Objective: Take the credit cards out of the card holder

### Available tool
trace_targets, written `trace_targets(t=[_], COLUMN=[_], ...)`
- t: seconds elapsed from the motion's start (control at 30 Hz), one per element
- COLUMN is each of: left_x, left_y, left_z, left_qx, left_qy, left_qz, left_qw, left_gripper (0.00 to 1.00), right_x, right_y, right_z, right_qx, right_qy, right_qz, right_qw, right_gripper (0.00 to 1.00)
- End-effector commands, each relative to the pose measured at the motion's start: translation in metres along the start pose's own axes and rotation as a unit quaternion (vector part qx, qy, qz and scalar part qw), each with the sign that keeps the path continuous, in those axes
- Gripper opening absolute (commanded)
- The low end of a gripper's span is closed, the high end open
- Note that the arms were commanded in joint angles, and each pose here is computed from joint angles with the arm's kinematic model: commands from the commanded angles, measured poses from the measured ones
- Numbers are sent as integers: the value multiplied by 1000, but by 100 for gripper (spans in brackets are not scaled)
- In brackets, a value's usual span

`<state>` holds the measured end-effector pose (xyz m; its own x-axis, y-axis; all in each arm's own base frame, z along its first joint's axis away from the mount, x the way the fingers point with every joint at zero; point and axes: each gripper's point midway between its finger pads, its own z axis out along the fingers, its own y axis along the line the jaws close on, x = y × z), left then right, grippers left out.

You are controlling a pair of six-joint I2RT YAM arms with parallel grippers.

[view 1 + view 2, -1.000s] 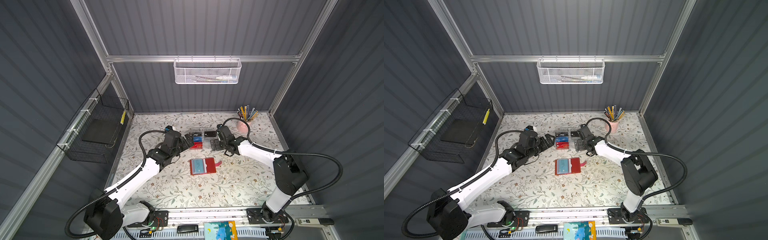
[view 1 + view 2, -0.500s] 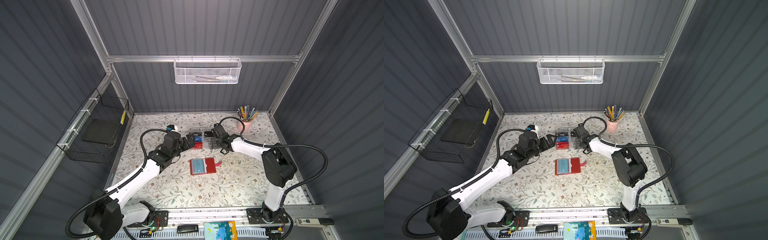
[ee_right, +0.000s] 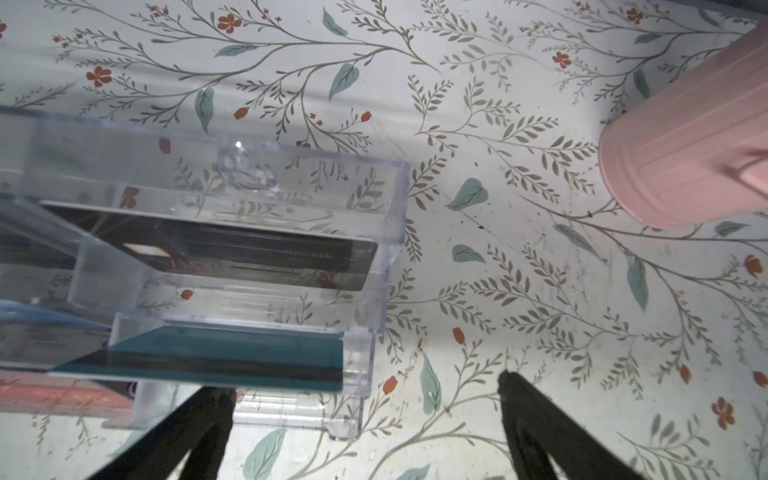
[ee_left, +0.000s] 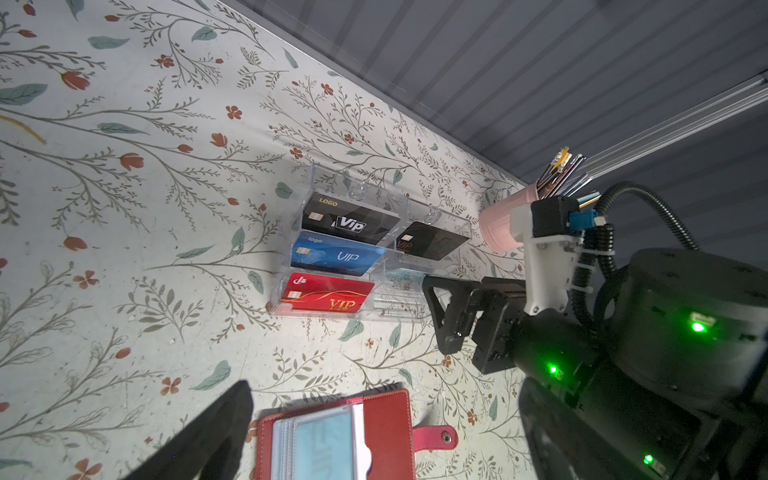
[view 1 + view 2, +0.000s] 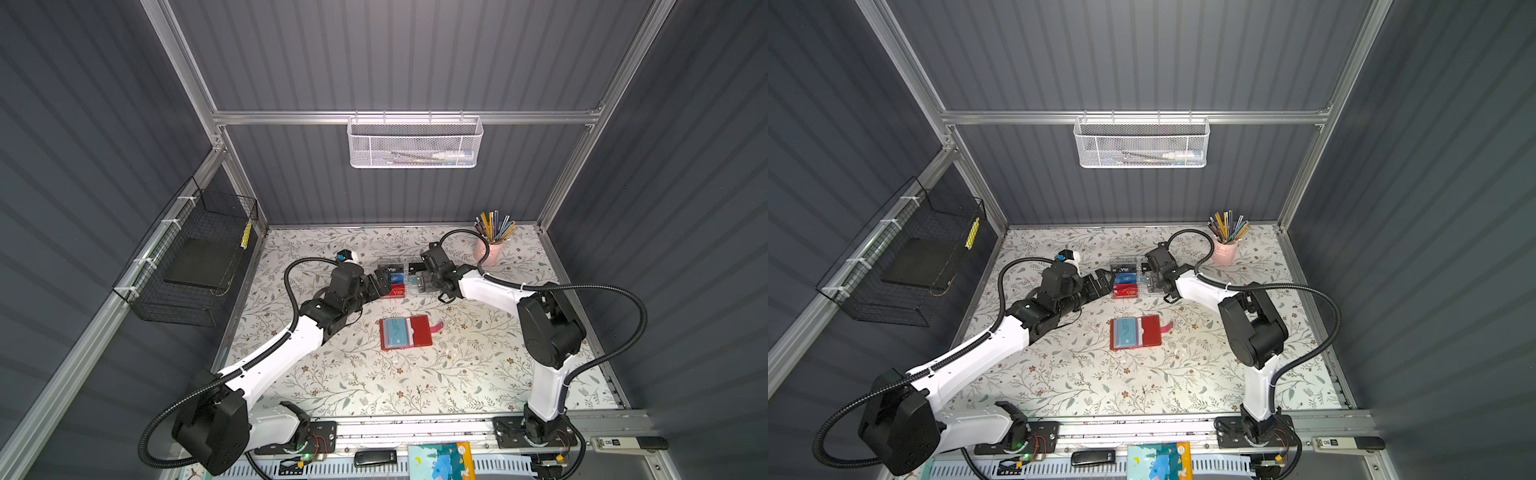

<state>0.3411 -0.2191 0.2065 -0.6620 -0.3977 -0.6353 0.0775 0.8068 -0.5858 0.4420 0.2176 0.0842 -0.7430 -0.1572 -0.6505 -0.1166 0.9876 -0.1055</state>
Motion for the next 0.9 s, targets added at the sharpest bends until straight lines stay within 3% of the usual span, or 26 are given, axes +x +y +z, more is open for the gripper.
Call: trace_targets(t=[0.0,0.5,0.87], left_x=[1,9,22], left_y=[2,3,11], left_z=[4,7,-6], left_qx=[2,9,6], left_qy=[4,14,34], left_qz=[10,4,-8], left_qw=[1000,1000,999], left_gripper=[100,100,100], right_x=[-8,-11,-4], right_y=[-5,-9,-20], right_z=[3,3,-46], right_qx=[13,6,-31], right_qy=[-4,-5,-26], right_qz=[14,33,59], right_qw=[1000,999,997], right_gripper=[99,99,99])
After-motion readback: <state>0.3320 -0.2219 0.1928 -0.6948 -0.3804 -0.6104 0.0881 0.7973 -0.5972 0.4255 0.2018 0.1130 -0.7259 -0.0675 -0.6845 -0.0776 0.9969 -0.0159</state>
